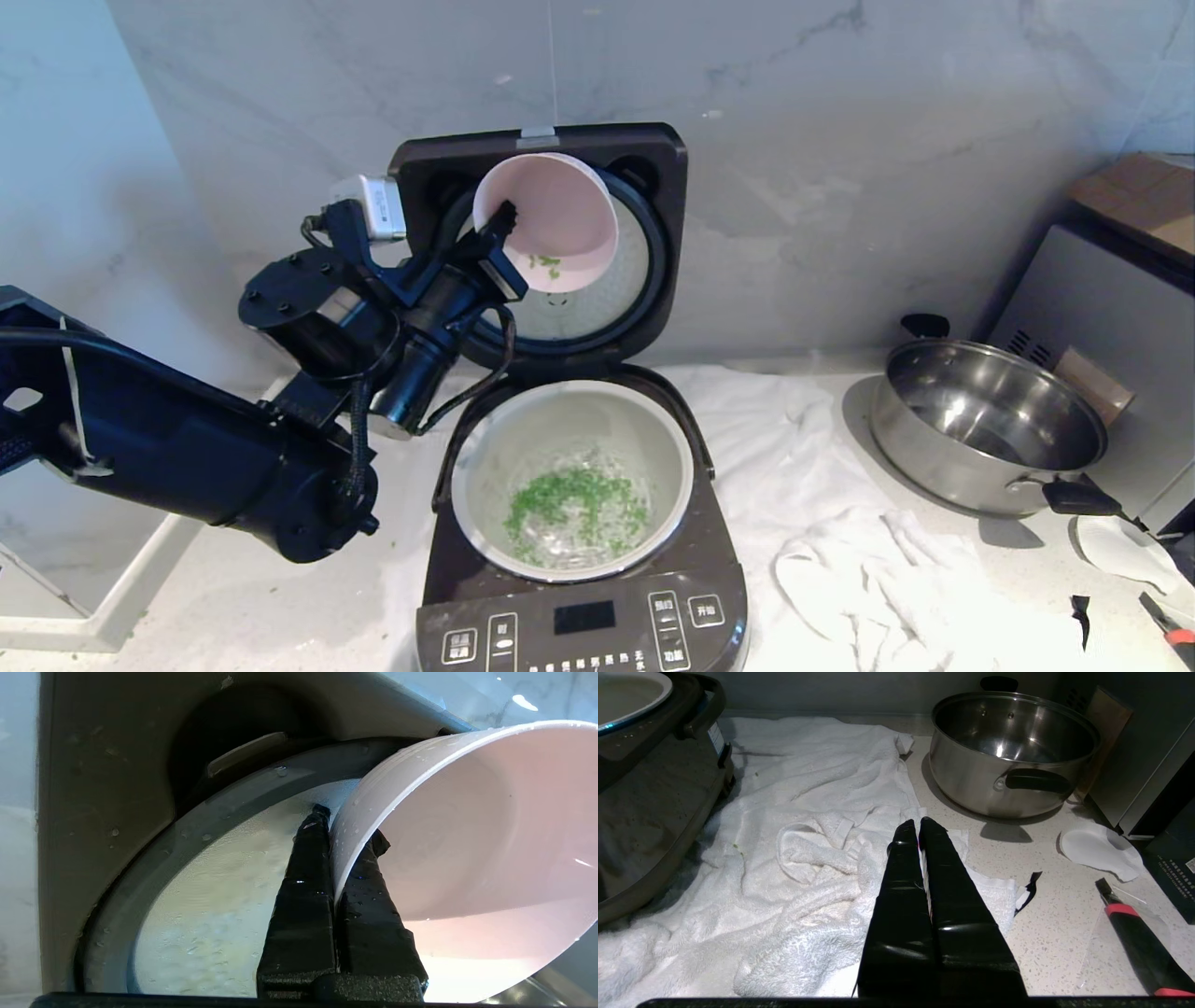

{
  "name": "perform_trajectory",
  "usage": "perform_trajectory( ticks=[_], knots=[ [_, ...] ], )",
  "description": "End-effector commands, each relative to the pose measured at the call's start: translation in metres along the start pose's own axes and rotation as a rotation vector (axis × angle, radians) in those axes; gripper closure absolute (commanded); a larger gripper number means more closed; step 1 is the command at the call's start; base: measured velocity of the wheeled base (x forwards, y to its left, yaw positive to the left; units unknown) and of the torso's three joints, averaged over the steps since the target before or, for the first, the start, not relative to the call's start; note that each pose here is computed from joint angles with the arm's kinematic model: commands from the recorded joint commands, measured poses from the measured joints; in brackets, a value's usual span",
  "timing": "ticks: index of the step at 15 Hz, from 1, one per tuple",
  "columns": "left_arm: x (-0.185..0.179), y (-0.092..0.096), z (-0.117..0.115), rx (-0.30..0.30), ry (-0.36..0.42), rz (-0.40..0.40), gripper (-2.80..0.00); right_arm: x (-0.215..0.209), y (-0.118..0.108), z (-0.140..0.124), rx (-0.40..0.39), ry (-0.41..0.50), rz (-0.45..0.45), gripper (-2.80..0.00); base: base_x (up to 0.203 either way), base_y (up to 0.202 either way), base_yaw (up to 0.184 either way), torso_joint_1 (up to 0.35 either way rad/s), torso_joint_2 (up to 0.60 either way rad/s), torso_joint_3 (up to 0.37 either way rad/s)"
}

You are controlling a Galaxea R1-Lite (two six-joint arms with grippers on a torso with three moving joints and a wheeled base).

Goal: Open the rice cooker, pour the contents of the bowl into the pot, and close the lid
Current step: Pour the water from the bowl into the rice cooker

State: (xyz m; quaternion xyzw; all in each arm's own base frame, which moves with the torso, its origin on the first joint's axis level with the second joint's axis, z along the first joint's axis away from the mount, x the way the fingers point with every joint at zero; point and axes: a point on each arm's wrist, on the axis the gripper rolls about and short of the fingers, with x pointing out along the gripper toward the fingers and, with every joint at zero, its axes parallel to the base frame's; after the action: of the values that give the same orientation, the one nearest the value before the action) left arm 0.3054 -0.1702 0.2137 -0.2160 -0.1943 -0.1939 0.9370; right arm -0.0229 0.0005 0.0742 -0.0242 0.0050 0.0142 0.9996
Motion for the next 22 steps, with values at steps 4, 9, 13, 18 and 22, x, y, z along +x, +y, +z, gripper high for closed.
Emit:
perform_trajectory(
  ticks=[4,9,13,18,22],
  knots=[
    [-0.015,-0.004,0.007,-0.049,0.015,-0.006,0.00,0.000,0.000,0.000,-0.001,0.002,0.001,0.00,0.000,0.000,0.000,0.000,0.00,0.000],
    [-0.044,0.000,0.010,-0.076,0.108,-0.055,0.00,0.000,0.000,0.000,-0.001,0.002,0.001,0.00,0.000,0.000,0.000,0.000,0.00,0.000],
    [-0.065,0.004,0.005,-0.058,0.231,-0.044,0.00,0.000,0.000,0.000,-0.001,0.002,0.001,0.00,0.000,0.000,0.000,0.000,0.00,0.000],
    [-0.089,0.005,0.020,-0.019,0.519,0.053,0.00,0.000,0.000,0.000,-0.001,0.002,0.001,0.00,0.000,0.000,0.000,0.000,0.00,0.000],
    [-0.112,0.002,0.045,-0.063,0.671,0.095,0.00,0.000,0.000,0.000,-0.001,0.002,0.001,0.00,0.000,0.000,0.000,0.000,0.00,0.000]
  ],
)
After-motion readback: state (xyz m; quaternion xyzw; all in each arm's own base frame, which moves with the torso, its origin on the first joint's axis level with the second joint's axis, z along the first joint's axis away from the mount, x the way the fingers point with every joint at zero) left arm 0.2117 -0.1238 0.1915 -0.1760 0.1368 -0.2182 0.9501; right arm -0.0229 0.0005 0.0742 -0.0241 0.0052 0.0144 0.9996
